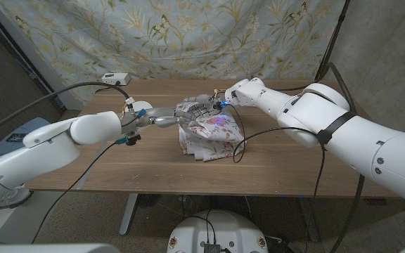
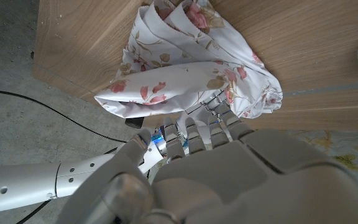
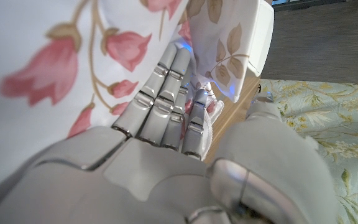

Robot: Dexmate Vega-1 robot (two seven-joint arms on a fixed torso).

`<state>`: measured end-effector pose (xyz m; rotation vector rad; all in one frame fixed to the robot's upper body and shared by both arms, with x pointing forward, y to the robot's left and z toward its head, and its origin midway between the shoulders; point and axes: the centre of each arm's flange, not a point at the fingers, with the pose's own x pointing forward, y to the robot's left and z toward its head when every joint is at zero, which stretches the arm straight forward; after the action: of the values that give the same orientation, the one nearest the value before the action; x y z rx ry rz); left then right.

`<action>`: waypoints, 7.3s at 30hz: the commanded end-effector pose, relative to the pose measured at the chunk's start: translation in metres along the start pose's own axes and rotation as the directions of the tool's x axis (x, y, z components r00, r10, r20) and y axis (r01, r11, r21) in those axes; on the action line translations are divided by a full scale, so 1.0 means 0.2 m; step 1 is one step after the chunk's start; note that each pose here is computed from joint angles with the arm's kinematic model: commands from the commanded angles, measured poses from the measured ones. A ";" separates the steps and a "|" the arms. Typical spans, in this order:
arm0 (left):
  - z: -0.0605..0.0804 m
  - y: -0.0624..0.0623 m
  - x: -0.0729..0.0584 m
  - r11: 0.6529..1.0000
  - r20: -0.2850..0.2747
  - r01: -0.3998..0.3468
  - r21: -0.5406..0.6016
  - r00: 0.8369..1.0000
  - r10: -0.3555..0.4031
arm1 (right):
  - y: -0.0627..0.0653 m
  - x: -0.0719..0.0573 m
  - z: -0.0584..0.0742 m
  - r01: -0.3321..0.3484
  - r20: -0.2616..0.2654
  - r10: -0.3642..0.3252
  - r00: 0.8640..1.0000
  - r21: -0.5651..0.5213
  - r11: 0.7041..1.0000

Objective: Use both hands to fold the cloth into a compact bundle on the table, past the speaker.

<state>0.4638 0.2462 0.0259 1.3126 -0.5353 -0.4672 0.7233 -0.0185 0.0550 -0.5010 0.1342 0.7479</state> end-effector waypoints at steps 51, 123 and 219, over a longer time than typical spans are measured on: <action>-0.18 -0.27 0.34 0.970 -0.061 0.223 0.099 0.974 -0.218 | -0.04 -0.09 0.02 -0.159 0.105 0.150 0.983 0.087 0.983; -0.32 -0.26 0.33 0.959 -0.088 0.262 0.108 0.963 -0.253 | 0.05 -0.58 0.28 0.286 0.459 0.203 0.865 -0.784 0.551; -0.13 -0.22 0.34 0.958 -0.030 0.231 0.172 0.973 -0.229 | -0.14 -0.14 -0.29 0.304 0.313 -0.049 0.948 -0.854 0.422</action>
<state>0.5327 0.2183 -0.0166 1.5520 -0.4106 -0.6126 0.7160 -0.0765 0.0324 -1.4554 -0.6804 0.6356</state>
